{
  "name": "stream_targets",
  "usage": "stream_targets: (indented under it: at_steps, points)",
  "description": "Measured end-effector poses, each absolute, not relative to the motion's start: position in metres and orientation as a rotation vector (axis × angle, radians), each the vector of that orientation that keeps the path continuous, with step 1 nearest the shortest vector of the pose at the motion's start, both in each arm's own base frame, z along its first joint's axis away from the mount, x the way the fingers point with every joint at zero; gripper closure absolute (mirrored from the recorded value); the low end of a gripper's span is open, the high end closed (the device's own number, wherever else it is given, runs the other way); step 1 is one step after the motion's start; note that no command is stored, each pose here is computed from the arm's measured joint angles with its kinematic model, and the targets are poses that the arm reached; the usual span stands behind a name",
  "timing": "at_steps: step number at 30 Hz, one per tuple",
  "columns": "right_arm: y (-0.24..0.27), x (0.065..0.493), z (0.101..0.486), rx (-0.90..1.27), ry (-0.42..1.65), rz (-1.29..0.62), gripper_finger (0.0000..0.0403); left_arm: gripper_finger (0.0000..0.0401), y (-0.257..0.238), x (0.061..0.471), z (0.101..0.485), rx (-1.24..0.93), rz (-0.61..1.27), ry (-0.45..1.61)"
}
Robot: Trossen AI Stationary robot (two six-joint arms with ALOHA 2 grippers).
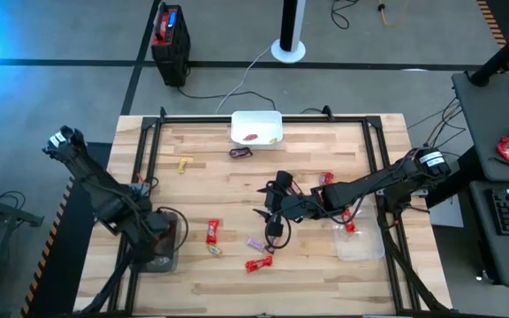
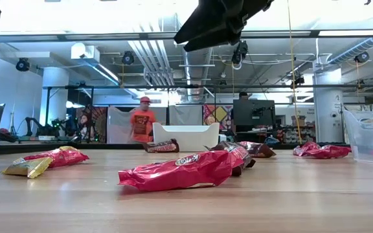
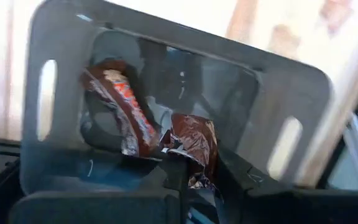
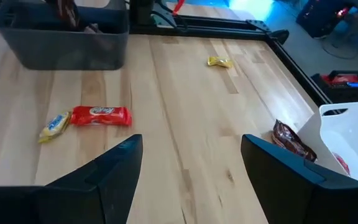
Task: Sort candy by brand, put in halloween buckets
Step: Put the brown chocolate bar into the black bin, then put the red chocolate bar into the transparent bin
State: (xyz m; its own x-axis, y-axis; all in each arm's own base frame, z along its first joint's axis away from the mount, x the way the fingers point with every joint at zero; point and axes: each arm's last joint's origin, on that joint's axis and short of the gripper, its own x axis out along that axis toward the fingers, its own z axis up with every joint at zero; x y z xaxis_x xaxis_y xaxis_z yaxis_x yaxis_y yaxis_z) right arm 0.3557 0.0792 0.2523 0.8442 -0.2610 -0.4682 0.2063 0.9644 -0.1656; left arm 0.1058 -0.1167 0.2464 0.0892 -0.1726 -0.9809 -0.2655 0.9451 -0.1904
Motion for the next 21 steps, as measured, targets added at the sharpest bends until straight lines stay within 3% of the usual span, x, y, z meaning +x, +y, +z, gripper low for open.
stream_targets:
  at_steps: [3,14,21]
  points:
    - [0.08,0.356,0.252,-0.087,0.511,-0.227,0.0135,0.0353,-0.116,0.106,0.241,-0.375,0.106,1.478]
    - [0.08,0.351,0.245,-0.052,0.59,-0.217,0.0131,0.0222,-0.117,0.109,0.241,-0.394,0.137,1.422]
    - [0.086,0.345,0.236,0.038,0.731,-0.019,0.0132,0.0211,-0.118,0.111,0.244,-0.389,0.132,1.375]
